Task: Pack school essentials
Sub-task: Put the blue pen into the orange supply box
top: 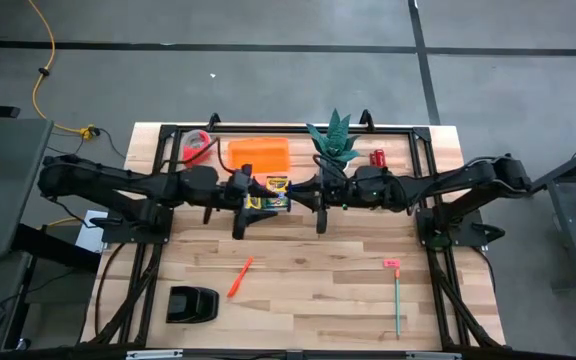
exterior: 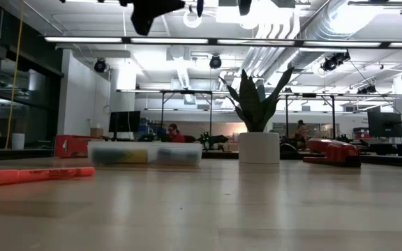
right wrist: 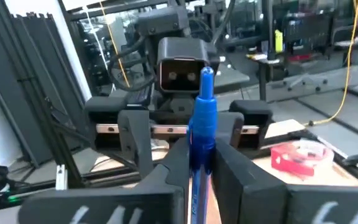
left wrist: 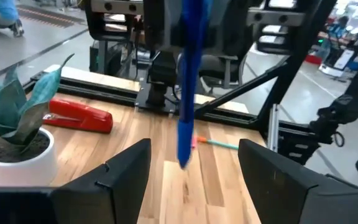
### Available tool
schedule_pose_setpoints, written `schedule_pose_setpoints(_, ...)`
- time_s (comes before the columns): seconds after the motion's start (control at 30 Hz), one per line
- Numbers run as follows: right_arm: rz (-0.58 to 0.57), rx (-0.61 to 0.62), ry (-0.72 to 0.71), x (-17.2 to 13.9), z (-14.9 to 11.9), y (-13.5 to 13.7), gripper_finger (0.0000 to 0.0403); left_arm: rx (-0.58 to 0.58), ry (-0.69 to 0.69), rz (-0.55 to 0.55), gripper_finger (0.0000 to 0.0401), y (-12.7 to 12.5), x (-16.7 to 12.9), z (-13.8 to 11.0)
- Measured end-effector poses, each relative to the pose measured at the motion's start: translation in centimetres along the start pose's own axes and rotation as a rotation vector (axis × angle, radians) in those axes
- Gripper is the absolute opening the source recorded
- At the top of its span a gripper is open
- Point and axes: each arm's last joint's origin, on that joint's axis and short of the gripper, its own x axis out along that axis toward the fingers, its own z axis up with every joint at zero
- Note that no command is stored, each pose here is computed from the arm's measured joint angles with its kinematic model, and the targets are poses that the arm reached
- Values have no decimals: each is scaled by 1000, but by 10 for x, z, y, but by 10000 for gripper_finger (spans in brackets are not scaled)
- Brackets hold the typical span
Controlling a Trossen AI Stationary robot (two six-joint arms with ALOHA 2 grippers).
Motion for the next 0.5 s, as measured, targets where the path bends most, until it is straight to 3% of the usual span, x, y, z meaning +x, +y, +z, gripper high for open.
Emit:
schedule_pose_setpoints(0.13, 7, 14, -5, 0, 1, 0, 26, 0, 10, 15, 231, 0, 16, 0)
schedule_pose_setpoints(0.5, 1, 14, -19, 0, 2, 0, 26, -26, -133, -19, 219, 0, 41, 1)
